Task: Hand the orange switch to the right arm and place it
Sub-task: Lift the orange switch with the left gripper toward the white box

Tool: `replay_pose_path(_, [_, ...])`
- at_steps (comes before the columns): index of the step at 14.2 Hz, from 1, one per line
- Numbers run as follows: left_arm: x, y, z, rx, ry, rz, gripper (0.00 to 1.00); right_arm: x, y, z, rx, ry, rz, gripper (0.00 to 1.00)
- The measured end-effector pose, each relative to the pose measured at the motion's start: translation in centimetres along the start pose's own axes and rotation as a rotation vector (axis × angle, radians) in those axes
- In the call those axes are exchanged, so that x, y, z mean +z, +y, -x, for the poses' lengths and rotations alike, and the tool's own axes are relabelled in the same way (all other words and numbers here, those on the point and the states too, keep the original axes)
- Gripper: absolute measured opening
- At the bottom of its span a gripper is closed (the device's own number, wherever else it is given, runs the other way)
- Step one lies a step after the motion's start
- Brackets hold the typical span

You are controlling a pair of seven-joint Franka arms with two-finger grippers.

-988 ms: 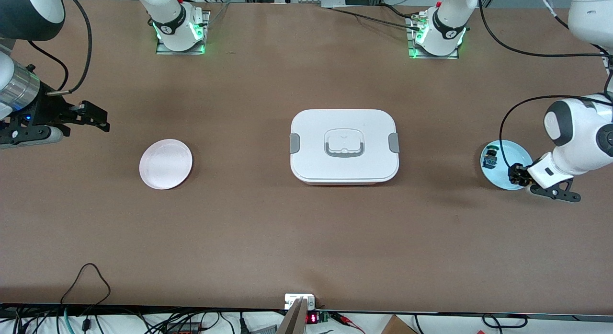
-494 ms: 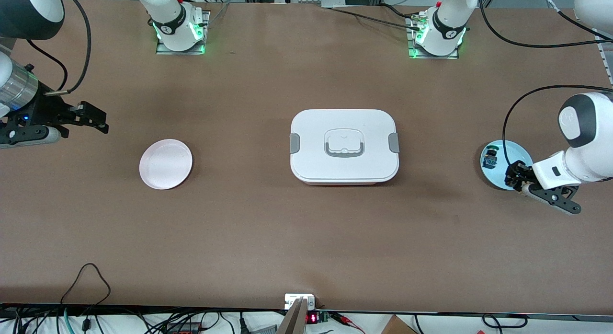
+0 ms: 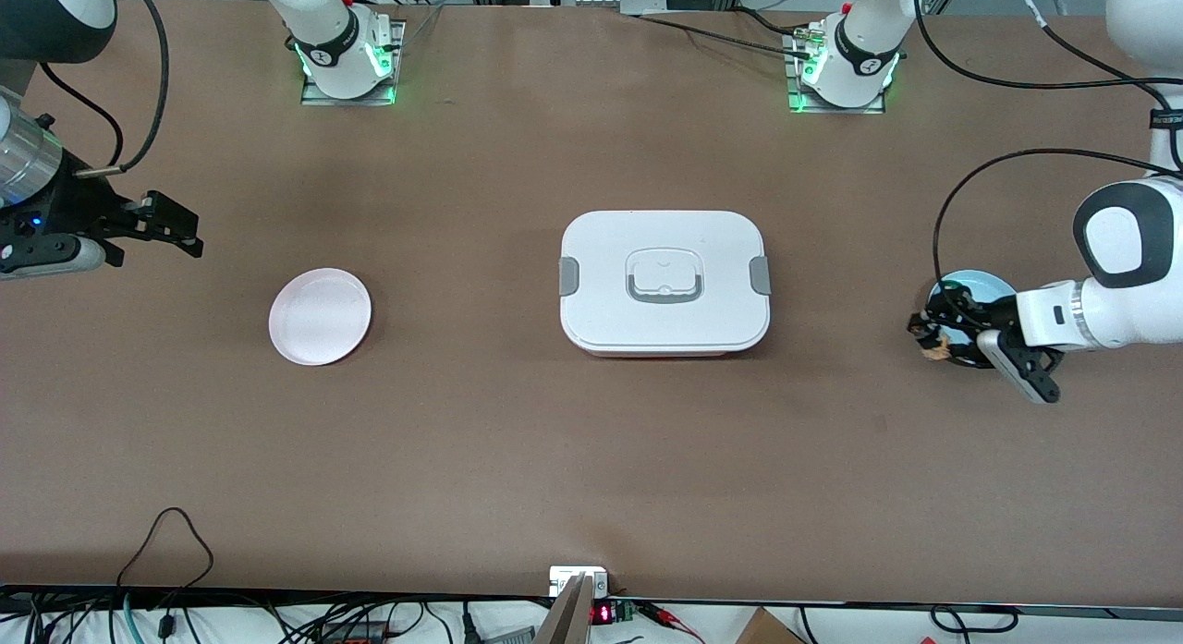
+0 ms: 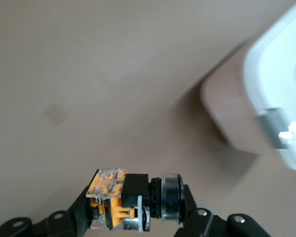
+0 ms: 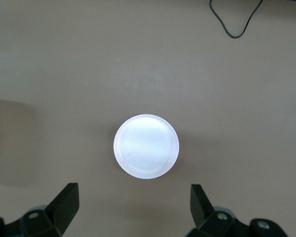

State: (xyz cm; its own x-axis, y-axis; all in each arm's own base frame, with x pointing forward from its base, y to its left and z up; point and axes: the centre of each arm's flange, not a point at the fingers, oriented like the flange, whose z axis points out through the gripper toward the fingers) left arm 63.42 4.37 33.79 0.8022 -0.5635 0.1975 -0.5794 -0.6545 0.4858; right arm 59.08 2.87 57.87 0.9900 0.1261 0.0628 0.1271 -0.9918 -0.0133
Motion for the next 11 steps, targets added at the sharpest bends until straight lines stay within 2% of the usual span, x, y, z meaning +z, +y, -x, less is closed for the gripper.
replay_pose_path(2, [1.5,2.9,-1.7,0.142,0.056,0.158,0.72,0.4,-0.6,0.0,-0.031,-0.017,-0.003,1.0])
replay_pose_path(4, [3.0,6.1,-4.0,0.299,0.115,0.254,0.72,1.2,-1.3,0.0,-0.104,-0.041,-0.032,1.0])
replay_pose_path(6, [4.6,9.9,-6.5,0.389,0.165,0.352,0.72,2.0,-2.7,0.0,-0.136,-0.059,-0.176,1.0])
replay_pose_path(9, [7.0,14.9,-9.9,0.473,0.315,0.524,0.72,4.3,-4.7,-0.4,-0.12,-0.108,-0.401,1.0])
replay_pose_path(11, [9.0,17.2,-11.5,0.551,0.415,0.608,0.72,6.7,-6.1,-1.1,-0.106,-0.132,-0.566,1.0])
